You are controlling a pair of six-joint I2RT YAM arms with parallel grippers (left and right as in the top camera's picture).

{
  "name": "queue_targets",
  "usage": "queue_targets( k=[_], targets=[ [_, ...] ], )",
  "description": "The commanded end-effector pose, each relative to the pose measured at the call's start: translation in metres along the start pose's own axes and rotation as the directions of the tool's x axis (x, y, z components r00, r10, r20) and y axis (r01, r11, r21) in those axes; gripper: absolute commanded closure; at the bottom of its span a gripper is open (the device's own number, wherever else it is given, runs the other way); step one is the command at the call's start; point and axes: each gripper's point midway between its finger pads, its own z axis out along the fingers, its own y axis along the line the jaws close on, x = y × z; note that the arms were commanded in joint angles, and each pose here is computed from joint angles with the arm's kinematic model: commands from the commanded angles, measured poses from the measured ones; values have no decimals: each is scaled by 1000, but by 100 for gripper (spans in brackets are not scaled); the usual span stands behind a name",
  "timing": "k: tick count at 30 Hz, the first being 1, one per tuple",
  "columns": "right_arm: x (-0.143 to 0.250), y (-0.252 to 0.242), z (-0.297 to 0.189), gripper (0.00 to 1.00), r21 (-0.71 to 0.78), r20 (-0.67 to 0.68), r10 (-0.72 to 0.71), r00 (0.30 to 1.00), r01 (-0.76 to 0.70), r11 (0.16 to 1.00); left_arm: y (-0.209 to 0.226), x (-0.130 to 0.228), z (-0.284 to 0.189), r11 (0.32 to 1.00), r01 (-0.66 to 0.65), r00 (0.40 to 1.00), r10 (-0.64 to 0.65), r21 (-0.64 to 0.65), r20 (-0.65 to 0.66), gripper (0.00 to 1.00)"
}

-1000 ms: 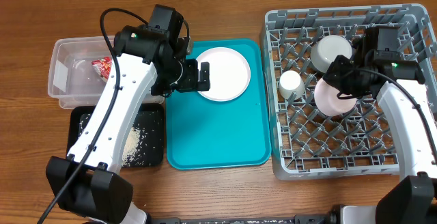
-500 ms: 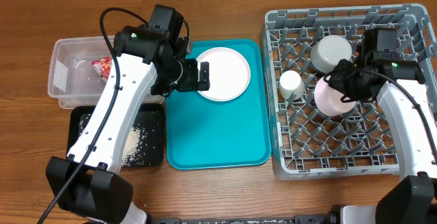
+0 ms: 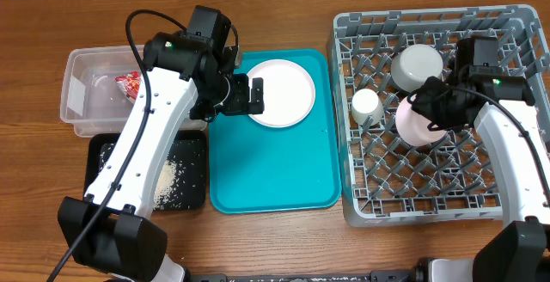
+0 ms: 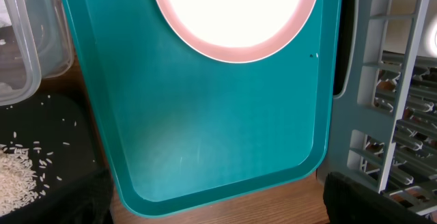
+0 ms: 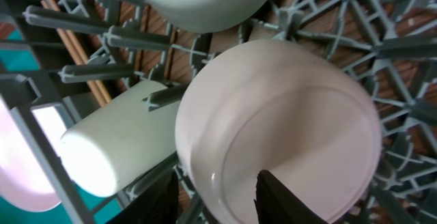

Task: Sort waste into correct bins and load items into the dishwasher
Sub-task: 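Lower the pink bowl upside down into the rack and open the right gripper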

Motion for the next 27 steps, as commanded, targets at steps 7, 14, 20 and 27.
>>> queue_targets(
  k=[7,14,20,27],
  targets=[
    [9,8,0,59,-53,-46,12,999,-14,998,2,-7,-6,1000,-7,1000,7,-3,29,0],
    [12,7,0,55,-47,-57,13,998,-16,999,2,-7,-6,1000,-7,1000,7,-3,28,0],
    [13,6,0,55,-46,-60,14,998,-17,999,2,-7,-6,1000,-7,1000,7,-3,28,0],
    [12,7,0,54,-46,-58,13,998,-16,999,2,-7,-6,1000,-7,1000,7,-3,28,0]
  ],
)
